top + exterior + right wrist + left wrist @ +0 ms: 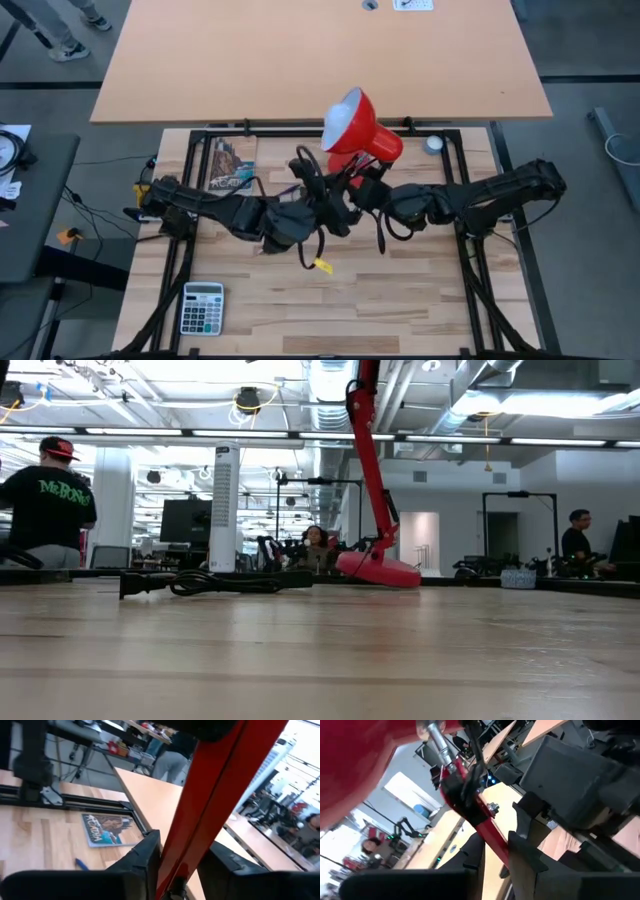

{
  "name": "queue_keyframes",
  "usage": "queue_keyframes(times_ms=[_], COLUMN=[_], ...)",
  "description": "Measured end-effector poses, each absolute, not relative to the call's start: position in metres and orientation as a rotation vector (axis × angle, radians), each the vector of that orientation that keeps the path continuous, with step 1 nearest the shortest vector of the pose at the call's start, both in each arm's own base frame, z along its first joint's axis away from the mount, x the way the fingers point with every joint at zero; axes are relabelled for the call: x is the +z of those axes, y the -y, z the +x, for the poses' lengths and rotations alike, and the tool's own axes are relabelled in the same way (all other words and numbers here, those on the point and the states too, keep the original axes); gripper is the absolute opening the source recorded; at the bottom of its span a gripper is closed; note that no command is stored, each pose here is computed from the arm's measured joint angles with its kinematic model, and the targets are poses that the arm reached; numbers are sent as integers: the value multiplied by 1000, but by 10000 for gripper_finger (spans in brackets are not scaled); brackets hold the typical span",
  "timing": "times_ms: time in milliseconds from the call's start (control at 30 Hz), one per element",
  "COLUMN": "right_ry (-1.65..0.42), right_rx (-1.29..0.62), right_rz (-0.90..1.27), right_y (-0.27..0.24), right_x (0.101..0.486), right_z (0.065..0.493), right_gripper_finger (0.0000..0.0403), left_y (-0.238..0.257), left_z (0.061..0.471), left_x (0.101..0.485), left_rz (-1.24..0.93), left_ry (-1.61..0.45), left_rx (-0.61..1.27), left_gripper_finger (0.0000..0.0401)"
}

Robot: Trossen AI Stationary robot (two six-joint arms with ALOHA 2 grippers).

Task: Screw lightbulb
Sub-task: Remove the lightbulb from the lamp

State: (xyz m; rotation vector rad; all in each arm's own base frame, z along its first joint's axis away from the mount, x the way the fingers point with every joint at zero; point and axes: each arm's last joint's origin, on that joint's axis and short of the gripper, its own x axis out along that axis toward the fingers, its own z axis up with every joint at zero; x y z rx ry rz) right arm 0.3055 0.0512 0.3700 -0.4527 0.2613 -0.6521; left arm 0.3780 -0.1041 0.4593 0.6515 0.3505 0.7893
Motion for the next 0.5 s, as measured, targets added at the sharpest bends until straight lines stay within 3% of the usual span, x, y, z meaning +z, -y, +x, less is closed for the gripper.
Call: queue_keyframes(times_ms=[267,500], right_ry=[-270,-316], right_rx=[-609,-590], right_rz=[-475,-509], right_y=[-63,-62], right_x=[369,369], right_z=[302,292], right_gripper_finger=[113,113], left_y=[126,149], left_z=[358,333], left_x=[474,483], left_rz=[710,763], left_ry=[-377,-418], left_rx=[790,769], left_gripper_finger=[100,109])
